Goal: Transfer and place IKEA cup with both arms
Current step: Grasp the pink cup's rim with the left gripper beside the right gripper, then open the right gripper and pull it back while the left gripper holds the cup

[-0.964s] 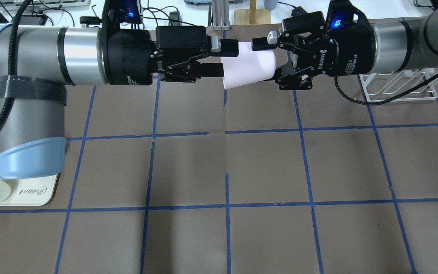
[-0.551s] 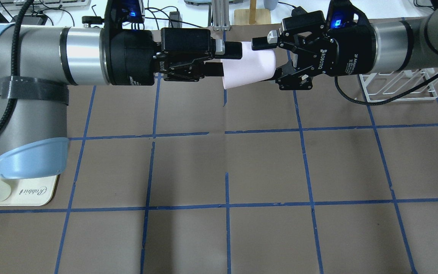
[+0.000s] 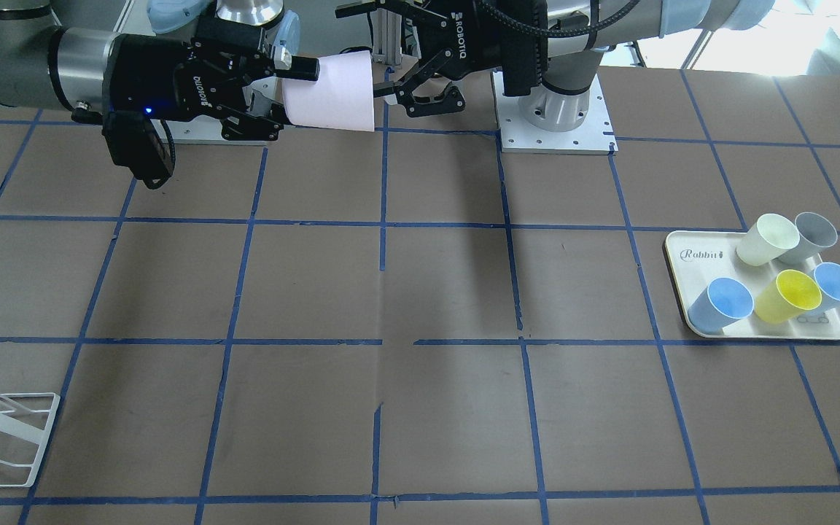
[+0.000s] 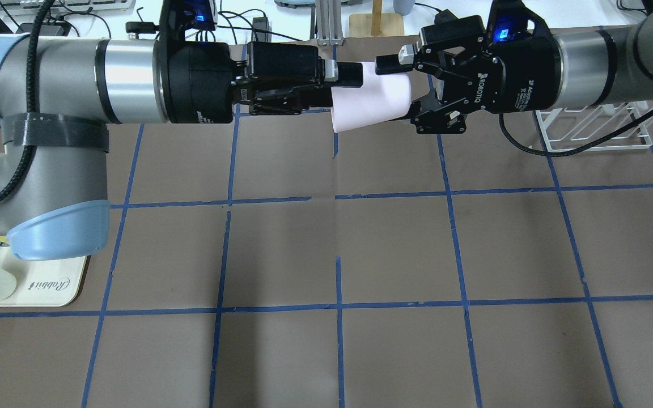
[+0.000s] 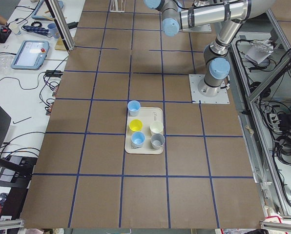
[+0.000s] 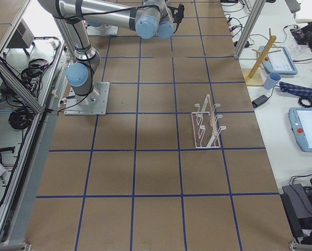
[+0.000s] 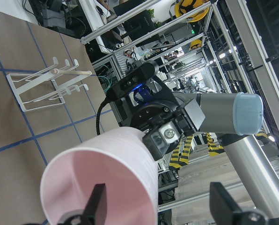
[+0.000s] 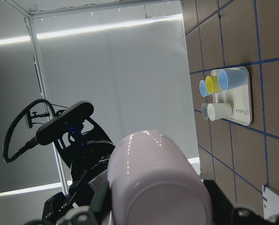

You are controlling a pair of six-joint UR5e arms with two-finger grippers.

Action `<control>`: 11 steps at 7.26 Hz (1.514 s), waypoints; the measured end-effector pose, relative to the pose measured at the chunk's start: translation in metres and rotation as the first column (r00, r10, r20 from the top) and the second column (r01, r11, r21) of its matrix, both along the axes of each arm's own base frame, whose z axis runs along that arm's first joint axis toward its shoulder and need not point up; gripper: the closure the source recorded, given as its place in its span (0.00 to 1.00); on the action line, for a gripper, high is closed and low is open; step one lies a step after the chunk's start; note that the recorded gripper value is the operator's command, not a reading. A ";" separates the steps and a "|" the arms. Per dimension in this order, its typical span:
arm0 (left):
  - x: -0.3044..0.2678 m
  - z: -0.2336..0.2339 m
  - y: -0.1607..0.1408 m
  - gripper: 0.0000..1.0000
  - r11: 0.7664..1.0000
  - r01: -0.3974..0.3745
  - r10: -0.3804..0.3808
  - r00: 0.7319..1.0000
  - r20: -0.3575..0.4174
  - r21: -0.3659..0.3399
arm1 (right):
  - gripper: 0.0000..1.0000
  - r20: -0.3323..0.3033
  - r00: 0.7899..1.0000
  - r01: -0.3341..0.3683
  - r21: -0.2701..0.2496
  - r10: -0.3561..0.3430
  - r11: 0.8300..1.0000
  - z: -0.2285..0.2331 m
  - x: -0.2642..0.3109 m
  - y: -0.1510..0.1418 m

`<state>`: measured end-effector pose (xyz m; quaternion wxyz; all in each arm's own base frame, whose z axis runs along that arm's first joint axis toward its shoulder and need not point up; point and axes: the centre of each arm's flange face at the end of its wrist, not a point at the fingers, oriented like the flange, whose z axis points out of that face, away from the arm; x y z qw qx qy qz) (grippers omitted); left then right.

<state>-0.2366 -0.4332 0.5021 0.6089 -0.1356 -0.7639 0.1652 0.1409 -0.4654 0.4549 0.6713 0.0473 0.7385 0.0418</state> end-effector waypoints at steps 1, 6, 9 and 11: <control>-0.001 0.001 0.001 0.46 1.000 0.001 -0.001 1.000 0.000 -0.005 | 0.82 0.000 1.000 0.000 -0.001 0.000 1.000 0.000 0.000 0.000; -0.002 -0.009 0.008 1.00 0.999 0.004 -0.004 1.000 -0.002 -0.046 | 0.81 0.001 1.000 0.000 0.004 0.000 1.000 0.005 0.001 0.005; -0.002 -0.009 0.010 1.00 0.999 0.002 -0.002 1.000 -0.004 -0.047 | 0.38 0.001 1.000 -0.001 0.002 0.001 1.000 0.007 0.002 0.006; -0.002 -0.008 0.010 1.00 0.999 0.002 -0.002 1.000 -0.009 -0.040 | 0.00 0.004 1.000 0.002 0.013 -0.002 1.000 0.007 0.002 0.007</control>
